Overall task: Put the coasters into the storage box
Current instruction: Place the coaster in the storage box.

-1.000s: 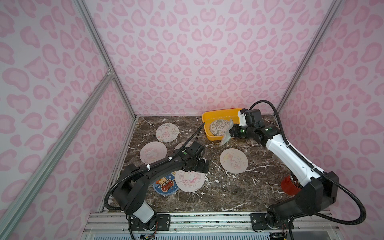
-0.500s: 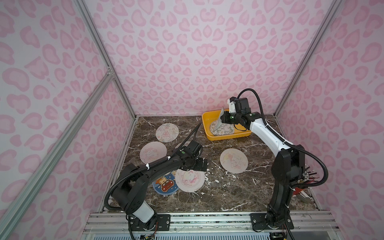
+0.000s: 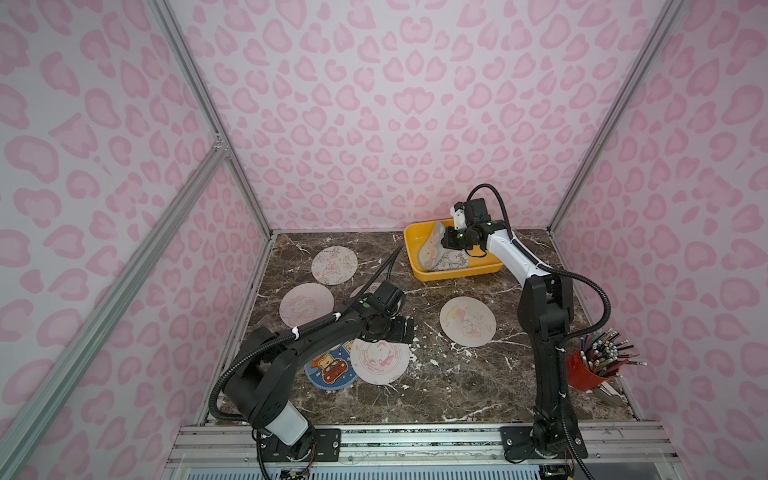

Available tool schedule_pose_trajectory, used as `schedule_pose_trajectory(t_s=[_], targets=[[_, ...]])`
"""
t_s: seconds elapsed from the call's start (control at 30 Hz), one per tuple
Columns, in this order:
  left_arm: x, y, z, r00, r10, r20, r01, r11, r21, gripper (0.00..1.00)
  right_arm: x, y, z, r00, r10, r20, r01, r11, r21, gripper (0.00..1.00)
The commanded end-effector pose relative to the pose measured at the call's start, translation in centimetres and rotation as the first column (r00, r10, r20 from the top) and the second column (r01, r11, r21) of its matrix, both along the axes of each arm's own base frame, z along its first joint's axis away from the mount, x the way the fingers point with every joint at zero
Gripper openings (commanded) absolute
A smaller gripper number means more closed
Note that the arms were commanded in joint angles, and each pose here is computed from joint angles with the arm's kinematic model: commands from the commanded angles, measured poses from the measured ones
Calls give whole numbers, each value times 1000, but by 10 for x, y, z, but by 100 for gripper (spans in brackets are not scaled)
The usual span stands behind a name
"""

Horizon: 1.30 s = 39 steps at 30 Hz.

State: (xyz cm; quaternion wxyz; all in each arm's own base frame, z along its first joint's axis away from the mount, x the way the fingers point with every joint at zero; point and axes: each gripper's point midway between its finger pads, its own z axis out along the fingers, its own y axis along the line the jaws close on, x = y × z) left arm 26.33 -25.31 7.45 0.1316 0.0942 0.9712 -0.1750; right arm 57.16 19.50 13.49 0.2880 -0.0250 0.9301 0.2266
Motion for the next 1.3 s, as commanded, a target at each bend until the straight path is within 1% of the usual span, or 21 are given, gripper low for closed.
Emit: schedule_pose_trajectory(t_s=[0.0,0.17,0.23,0.3,0.37,0.5,0.57,0.6,0.63,0.73,0.83,0.97,1.13,1.27], targets=[[1,-3,0,1000,-12,4,12,1000,-9,100,-3,-21,-29,998,-7,-67,1,996,-85,0],[1,-3,-1,1000,-11,3,11,1000,-7,100,-2,-44,-48,994,-41,-103,23,985,-170,0],[2,-3,-1,1000,-9,4,9,1000,-6,100,-1,-49,-48,994,-54,-100,35,981,-189,11],[2,-3,0,1000,-9,5,9,1000,-6,100,-1,-55,-44,993,-71,-90,50,976,-212,27],[3,-3,0,1000,-6,5,6,1000,-4,100,-1,-59,-39,993,-82,-80,62,972,-226,38],[5,-5,2,1000,-7,7,7,1000,-6,100,-4,-66,-24,994,-95,-51,80,966,-245,53],[6,-6,2,1000,-6,9,6,1000,-7,100,-8,-69,-24,994,-100,-54,83,966,-245,58],[7,-7,3,1000,-6,11,6,1000,-9,100,-12,-70,-10,995,-99,-31,89,967,-239,60],[8,-7,4,1000,-5,12,5,1000,-12,100,-16,-71,-7,994,-102,-27,93,967,-236,62],[11,-10,6,1000,-2,20,3,1000,-20,100,-36,-76,-1,994,-104,-27,96,972,-213,68],[13,-13,8,1000,-3,25,4,1000,-27,100,-59,-84,0,993,-113,-34,105,977,-183,71],[16,-19,10,999,-11,38,12,999,-32,100,-101,-94,-6,990,-124,-62,114,983,-141,76],[19,-34,12,998,-33,55,36,998,-44,100,-153,-102,-30,983,-131,-132,113,984,-139,82],[20,-49,9,997,-58,60,61,997,-52,100,-177,-112,-53,972,-156,-175,133,982,-138,84]])
